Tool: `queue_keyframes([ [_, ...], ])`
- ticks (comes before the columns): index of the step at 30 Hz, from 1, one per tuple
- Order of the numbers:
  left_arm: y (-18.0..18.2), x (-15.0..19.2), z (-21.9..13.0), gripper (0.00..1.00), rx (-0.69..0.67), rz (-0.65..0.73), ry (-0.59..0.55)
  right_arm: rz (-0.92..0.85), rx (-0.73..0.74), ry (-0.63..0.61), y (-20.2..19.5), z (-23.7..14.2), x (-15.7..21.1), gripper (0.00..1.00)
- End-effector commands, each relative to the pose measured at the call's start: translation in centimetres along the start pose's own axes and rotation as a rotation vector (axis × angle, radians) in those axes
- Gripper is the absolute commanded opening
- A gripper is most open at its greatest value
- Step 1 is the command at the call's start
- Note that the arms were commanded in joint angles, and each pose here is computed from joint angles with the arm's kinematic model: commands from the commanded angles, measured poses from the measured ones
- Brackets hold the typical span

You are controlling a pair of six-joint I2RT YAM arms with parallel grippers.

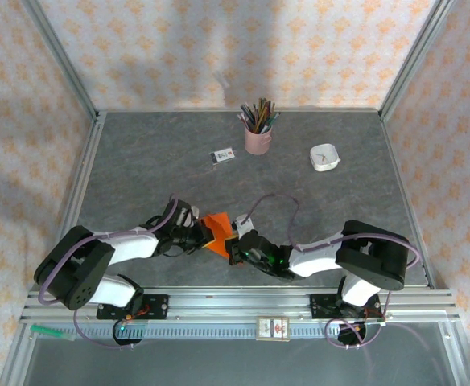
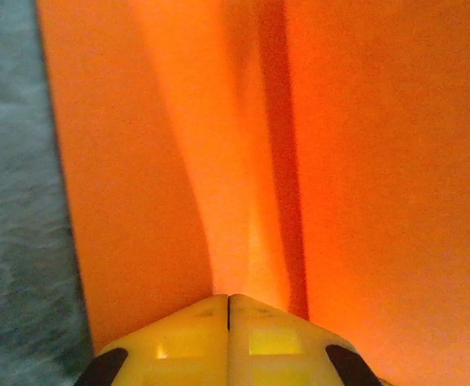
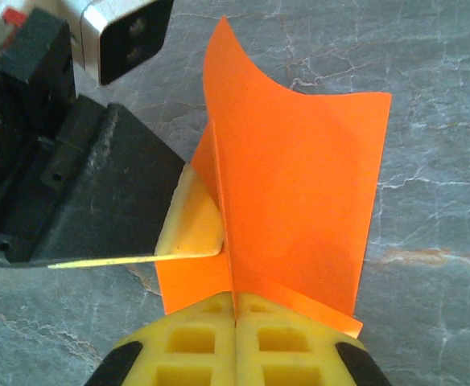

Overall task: Fold a paper plane with a square sheet of paper (pick it up from the middle)
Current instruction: Perform the fourth fold on the wing at the bottom-center of the table.

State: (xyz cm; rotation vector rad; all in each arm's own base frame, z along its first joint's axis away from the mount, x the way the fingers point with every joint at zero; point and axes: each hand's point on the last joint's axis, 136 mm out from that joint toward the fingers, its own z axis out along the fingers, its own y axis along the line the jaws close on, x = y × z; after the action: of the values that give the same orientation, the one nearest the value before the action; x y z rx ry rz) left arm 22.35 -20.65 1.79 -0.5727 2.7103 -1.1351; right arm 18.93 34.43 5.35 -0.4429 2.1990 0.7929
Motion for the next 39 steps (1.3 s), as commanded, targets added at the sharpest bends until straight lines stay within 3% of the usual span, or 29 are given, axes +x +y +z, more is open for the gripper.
queue_keyframes([
  [1,0.6,-0.2,0.3,0.0,-0.008,0.025,-0.024,0.071,-0.019,-0.027,0.1,0.1,-0.3,0.0],
  [24,2.6,0.2,0.5,0.0,-0.063,0.023,-0.03,0.31,-0.063,-0.01,-0.6,0.1,1.2,0.0],
  [39,3.0,0.2,0.6,0.0,-0.073,0.02,-0.028,0.326,-0.132,0.012,0.9,0.6,1.2,0.0],
])
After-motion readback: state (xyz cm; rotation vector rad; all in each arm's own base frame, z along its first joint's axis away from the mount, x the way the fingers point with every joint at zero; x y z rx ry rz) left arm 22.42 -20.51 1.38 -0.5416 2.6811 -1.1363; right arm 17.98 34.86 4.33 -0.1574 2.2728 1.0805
